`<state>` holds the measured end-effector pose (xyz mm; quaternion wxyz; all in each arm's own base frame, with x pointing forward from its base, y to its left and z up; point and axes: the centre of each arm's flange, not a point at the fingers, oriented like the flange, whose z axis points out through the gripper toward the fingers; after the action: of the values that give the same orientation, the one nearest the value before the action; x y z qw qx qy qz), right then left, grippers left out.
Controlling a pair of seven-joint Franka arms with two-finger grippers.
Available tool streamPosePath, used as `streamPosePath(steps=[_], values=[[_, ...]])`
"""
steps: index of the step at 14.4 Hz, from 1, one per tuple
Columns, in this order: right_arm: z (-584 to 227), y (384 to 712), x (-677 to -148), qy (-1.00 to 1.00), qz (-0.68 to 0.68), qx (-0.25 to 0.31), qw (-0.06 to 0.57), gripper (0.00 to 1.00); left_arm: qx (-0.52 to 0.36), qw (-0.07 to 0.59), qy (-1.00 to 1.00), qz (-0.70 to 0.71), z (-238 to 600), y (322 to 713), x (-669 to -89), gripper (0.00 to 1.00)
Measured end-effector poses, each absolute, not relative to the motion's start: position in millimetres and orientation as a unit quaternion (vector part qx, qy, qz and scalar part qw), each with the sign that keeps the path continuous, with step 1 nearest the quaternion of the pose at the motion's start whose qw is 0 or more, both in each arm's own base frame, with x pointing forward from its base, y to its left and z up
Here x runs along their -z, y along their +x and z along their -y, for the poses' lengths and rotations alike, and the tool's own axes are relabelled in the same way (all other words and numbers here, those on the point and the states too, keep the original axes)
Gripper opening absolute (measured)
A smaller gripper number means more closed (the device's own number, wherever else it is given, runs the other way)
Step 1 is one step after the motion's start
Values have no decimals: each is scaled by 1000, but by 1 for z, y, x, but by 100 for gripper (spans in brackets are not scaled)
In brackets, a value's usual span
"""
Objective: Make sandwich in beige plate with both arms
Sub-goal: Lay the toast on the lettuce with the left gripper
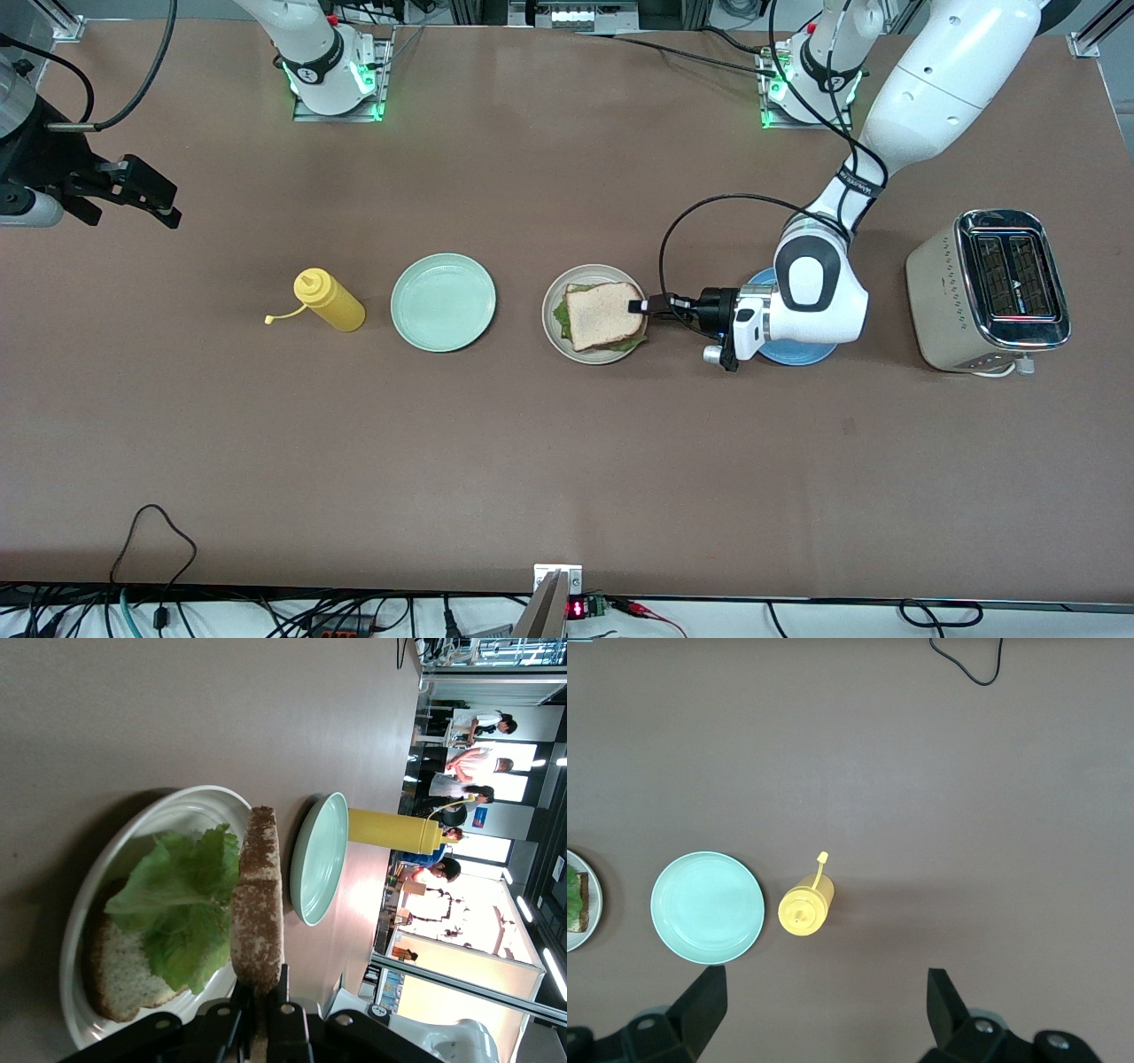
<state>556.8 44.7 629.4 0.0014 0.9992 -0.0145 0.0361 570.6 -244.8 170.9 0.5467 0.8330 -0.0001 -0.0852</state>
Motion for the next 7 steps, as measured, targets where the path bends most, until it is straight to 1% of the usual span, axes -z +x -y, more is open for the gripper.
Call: streamPosePath(steps=[4,5,6,7], values=[[-45,557,-629,999,15,-36,1,100,85,557,826,-2,252,564,-160,9],[-45,557,-629,999,15,-36,1,100,87,557,826,-2,255,562,-159,13],[-45,557,-629,999,15,-36,1,100,87,556,827,-3,257,561,-157,20],[-45,557,-629,999,15,-36,1,100,85,552,829,-4,258,560,-156,30]])
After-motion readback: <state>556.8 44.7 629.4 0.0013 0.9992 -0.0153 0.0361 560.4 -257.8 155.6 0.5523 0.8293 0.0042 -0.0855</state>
